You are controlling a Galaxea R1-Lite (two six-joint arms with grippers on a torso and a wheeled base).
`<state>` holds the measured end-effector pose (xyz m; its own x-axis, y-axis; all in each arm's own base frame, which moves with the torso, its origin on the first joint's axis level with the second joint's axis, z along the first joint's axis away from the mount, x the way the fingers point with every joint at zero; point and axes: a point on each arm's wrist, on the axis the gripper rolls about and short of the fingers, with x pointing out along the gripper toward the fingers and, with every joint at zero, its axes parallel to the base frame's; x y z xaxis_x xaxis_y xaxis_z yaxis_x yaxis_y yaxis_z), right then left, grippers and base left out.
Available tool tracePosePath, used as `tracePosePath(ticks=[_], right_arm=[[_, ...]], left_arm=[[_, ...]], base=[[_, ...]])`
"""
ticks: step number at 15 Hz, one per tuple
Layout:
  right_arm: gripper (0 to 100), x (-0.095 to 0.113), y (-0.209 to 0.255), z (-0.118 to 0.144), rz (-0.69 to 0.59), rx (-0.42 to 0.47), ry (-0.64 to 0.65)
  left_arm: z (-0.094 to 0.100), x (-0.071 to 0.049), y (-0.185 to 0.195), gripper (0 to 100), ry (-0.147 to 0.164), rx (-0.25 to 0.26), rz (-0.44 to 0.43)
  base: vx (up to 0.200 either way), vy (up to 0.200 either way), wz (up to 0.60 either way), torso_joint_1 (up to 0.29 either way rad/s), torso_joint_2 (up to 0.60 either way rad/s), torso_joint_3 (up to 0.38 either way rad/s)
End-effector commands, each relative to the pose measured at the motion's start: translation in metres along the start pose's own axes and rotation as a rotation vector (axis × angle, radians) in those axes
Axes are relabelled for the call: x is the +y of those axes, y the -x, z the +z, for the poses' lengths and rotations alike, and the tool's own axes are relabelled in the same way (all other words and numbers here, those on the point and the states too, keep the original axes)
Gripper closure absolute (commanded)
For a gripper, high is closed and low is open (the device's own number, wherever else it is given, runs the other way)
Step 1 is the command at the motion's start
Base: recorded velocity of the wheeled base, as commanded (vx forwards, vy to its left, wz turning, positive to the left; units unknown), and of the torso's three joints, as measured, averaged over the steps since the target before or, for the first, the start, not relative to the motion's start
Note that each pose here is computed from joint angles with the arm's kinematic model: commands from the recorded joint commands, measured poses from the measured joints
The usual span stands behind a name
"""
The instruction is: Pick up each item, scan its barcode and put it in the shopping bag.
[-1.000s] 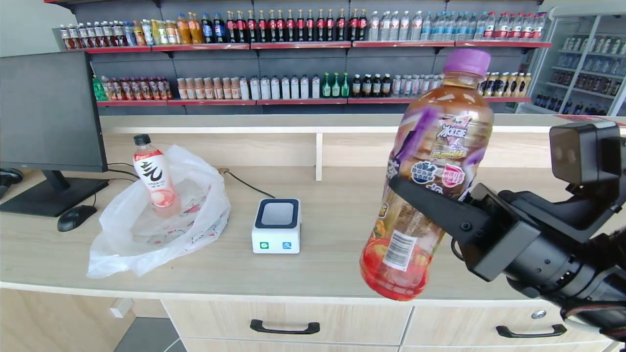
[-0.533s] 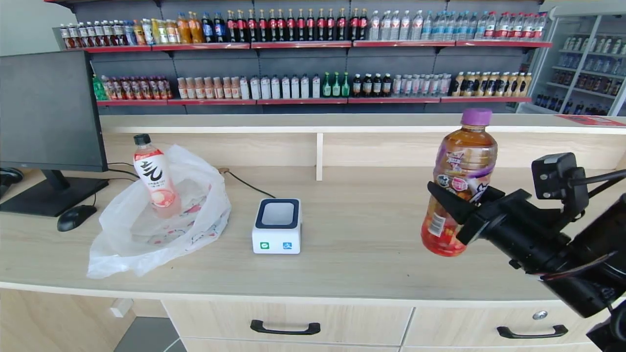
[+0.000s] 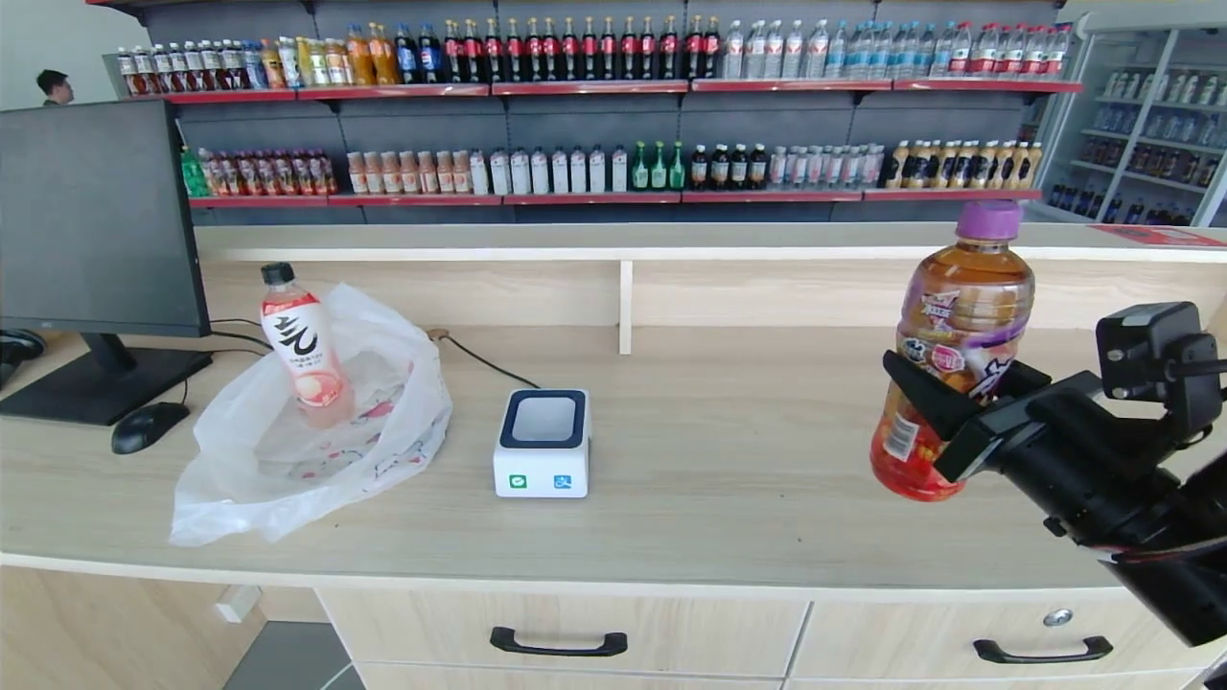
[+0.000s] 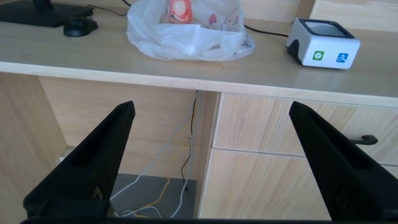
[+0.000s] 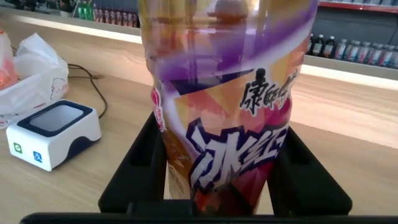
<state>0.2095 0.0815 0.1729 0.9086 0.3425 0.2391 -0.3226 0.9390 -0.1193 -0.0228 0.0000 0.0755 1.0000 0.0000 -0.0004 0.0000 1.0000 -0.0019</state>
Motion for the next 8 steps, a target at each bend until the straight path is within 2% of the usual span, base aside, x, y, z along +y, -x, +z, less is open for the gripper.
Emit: tracePosePath(ticks=[1,3,4,5,8], right_arm=[[100,-0.001,-0.004,0.001,-0.008,-0.009,-0.002],[100,0.003,0.0,-0.004,0.037,0.016,-0.01],[100,0.004,-0.001,0.002,0.073,-0.015,-0.036],[100,0.004,-0.005,0.006,0.058,-0.04,-0.031],[100,0.004,-0.012,0.007,0.004,-0.043,-0.041]], left_arm=[[0.0,0.0,0.0,0,0.0,0.0,0.0],[0.0,0.0,0.0,0,-0.002,0.0,0.0],[0.0,0.0,0.0,0,0.001,0.0,0.0],[0.0,0.0,0.0,0,0.003,0.0,0.0],[0.0,0.0,0.0,0,0.003,0.0,0.0]], base=[[0.0,0.0,0.0,0.0,0.0,0.0],[0.0,0.0,0.0,0.0,0.0,0.0],[0.0,0.2,0.0,0.002,0.0,-0.002],[0.0,0.2,0.0,0.002,0.0,0.002],[0.0,0.2,0.0,-0.002,0.0,0.002]])
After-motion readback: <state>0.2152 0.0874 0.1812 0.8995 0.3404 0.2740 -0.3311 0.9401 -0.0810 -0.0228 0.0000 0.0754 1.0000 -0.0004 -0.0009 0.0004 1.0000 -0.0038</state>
